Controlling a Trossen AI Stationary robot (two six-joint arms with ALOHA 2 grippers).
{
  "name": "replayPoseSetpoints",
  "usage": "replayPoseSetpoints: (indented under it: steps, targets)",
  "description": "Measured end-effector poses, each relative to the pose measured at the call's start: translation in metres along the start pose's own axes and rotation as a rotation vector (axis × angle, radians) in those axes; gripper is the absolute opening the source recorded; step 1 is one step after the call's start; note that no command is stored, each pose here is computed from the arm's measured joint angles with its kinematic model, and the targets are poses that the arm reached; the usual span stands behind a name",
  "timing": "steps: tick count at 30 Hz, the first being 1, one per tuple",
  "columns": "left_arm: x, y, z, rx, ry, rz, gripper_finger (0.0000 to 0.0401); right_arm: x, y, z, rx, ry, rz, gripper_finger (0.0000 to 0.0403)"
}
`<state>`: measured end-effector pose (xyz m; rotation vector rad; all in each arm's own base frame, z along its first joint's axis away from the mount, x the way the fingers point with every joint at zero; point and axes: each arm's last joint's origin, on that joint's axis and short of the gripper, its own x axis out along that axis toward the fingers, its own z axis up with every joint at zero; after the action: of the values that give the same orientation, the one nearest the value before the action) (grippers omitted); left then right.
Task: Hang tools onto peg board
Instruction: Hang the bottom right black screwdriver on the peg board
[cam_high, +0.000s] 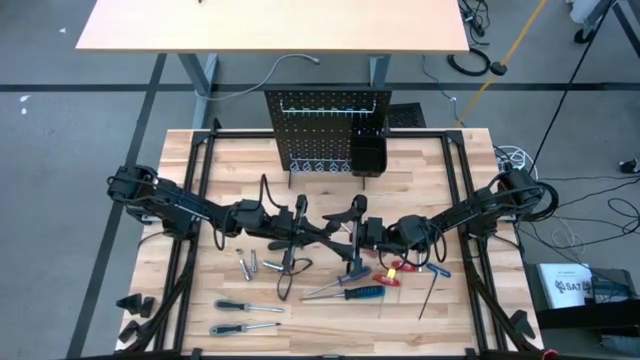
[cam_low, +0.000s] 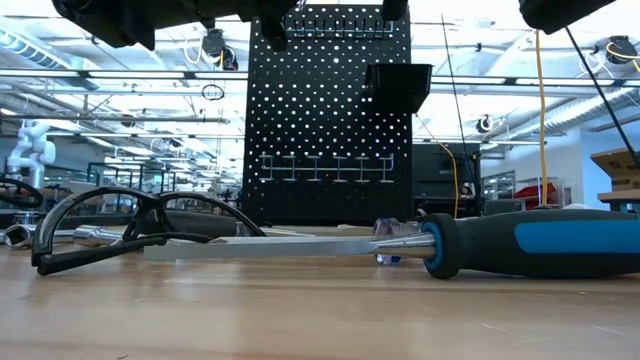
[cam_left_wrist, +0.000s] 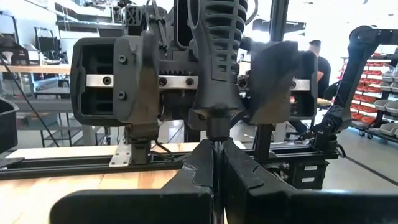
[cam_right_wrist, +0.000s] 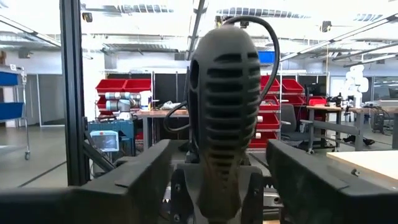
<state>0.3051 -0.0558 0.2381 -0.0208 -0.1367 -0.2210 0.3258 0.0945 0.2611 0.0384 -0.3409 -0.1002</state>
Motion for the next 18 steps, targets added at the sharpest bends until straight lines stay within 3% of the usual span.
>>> replayPoseSetpoints:
  steps: [5, 9, 18]
  targets:
    - [0.0000, -0.0001, 0.0000, 0.000, 0.000, -0.004, 0.0008, -0.0001, -0.0001, -0.0002, -0.010, 0.003, -0.016, 0.0151]
    - [0.0000, 0.0001, 0.0000, -0.001, 0.001, -0.003, 0.0033, -0.0005, 0.0007, -0.0002, -0.044, 0.005, -0.012, 0.0061]
    - [-0.0035, 0.0016, -0.0053, -0.008, 0.112, 0.056, 0.0092, -0.0047, 0.0067, 0.0036, -0.124, 0.013, -0.077, 0.0056]
